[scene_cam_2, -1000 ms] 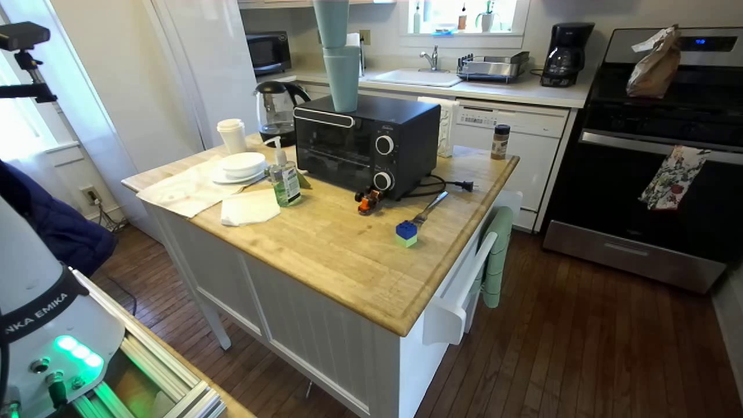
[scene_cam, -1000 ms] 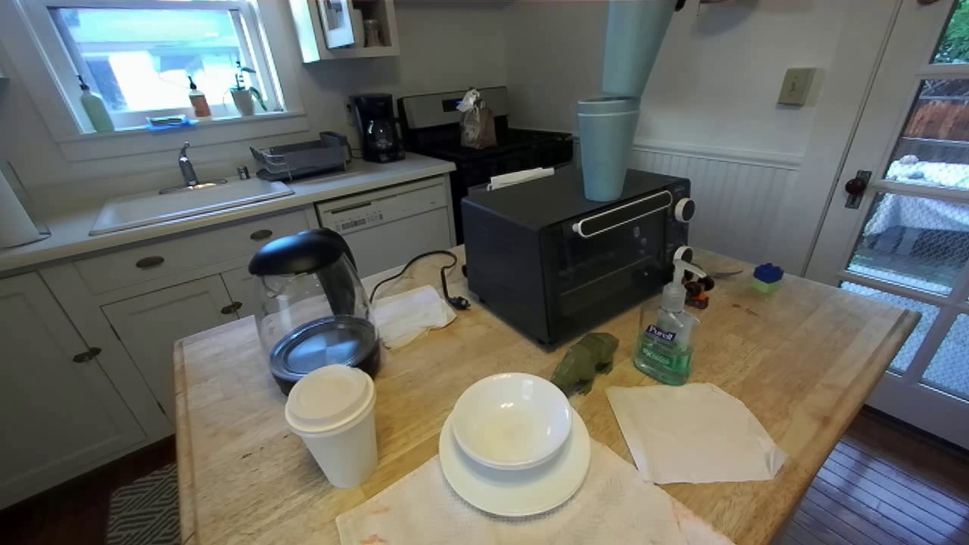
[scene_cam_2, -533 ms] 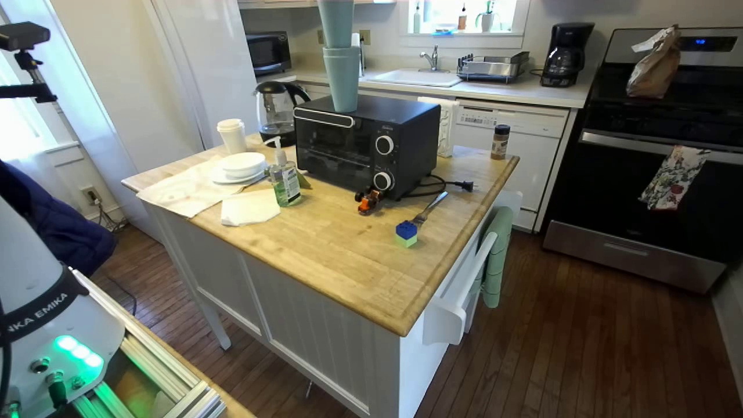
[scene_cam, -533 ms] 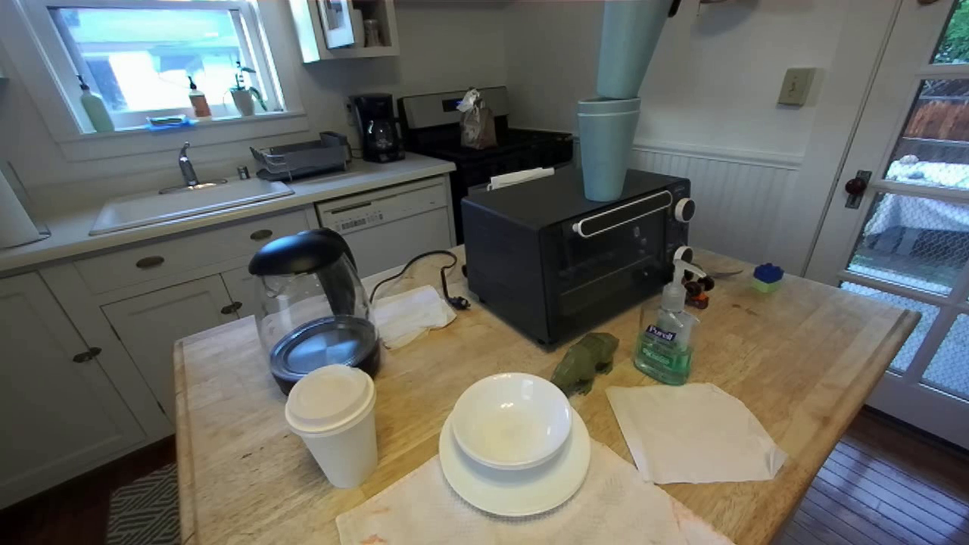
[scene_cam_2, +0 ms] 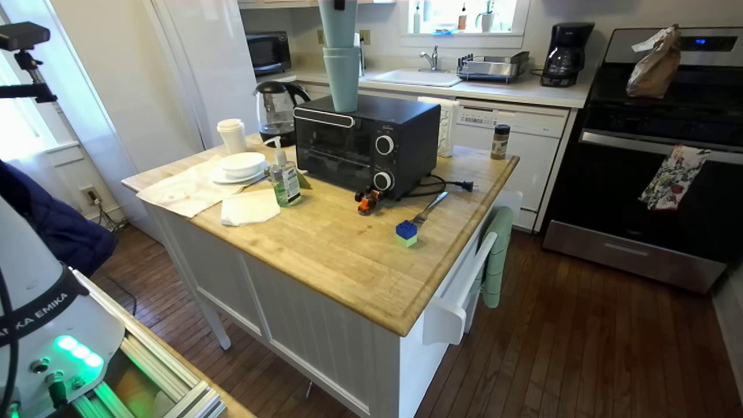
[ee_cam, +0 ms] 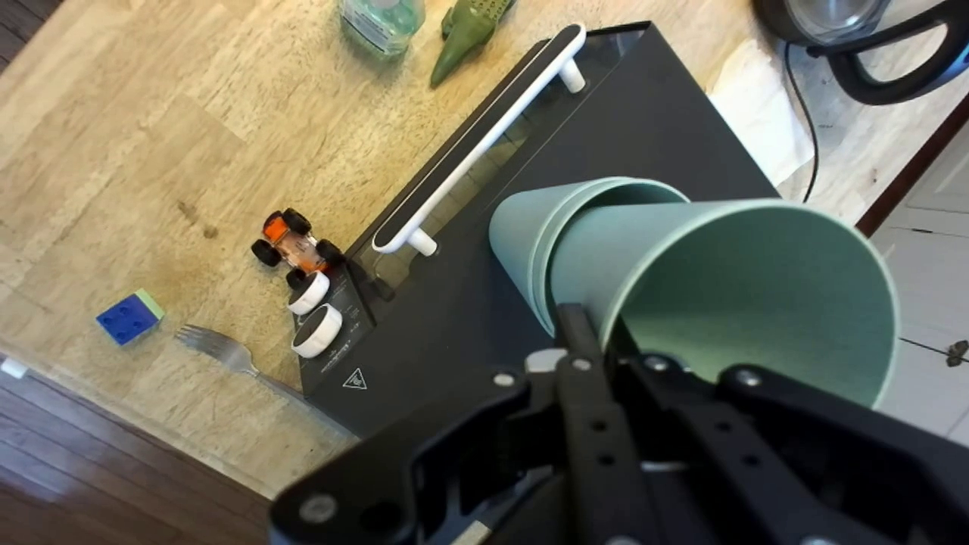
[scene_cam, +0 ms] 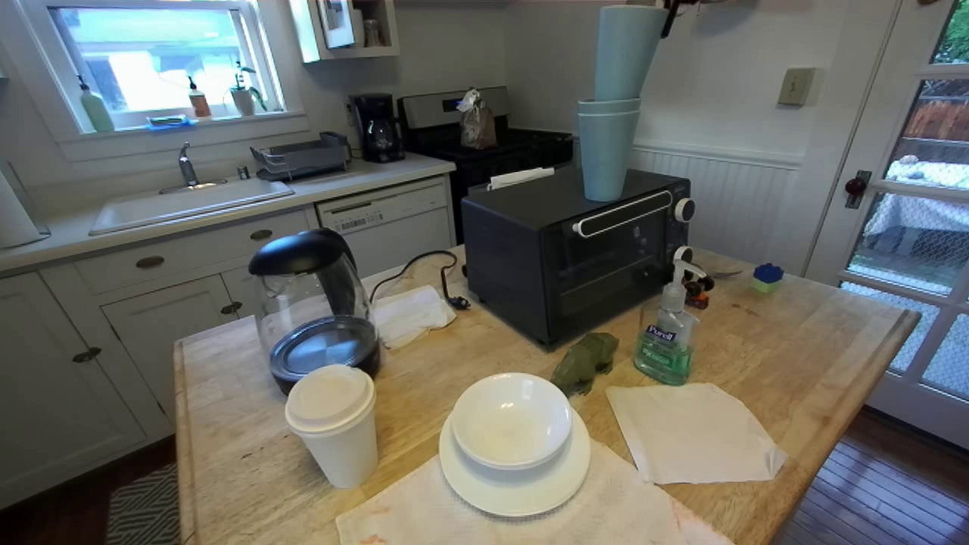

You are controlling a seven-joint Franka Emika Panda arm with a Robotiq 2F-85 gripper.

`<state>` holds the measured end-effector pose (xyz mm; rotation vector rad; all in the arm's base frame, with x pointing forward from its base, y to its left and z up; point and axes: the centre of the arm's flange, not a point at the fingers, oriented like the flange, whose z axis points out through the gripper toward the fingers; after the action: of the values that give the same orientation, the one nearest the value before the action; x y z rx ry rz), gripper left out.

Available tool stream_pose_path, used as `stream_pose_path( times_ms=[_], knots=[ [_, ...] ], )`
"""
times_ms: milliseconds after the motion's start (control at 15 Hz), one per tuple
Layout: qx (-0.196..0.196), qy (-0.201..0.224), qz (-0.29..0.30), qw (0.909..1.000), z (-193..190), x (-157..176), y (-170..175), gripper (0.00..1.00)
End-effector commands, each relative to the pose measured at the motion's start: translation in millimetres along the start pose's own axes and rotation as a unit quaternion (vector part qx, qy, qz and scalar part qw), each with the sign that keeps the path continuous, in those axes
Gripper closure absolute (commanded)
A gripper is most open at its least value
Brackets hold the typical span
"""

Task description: Pick up the light blue cup on the left and put it in the middle light blue cup, pick up the light blue cup on the right and put it in the stacked light blue cup on the left

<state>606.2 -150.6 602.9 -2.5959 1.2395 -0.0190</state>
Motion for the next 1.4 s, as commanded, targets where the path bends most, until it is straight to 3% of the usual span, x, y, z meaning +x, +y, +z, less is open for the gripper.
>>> stream_pose_path(
  times_ms=[0, 67, 133, 200, 267, 333, 933, 1000, 1333],
  knots=[
    [-0.001, -0.006, 0.002, 1.0000, 1.0, 5.2, -9.4, 0.99],
    [-0.001, -0.007, 0.002, 1.0000, 2.4, 5.5, -10.3, 0.99],
    [-0.002, -0.007, 0.002, 1.0000, 3.9, 5.8, -11.0, 0.89],
    [-0.003, -0.008, 0.002, 1.0000, 5.0, 6.1, -11.5, 0.89],
    [-0.004, -0.009, 0.002, 1.0000, 6.1, 6.7, -11.8, 0.82],
    [-0.004, -0.008, 0.003, 1.0000, 6.5, 7.3, -12.2, 0.66],
    [0.015, 0.012, -0.007, 0.9998, -6.7, 1.9, -11.1, 0.05],
    [0.021, 0.018, -0.010, 0.9996, -9.9, -0.1, -10.5, 0.00],
    [0.048, 0.068, -0.031, 0.9961, -32.3, -9.1, -7.0, 0.00]
  ],
)
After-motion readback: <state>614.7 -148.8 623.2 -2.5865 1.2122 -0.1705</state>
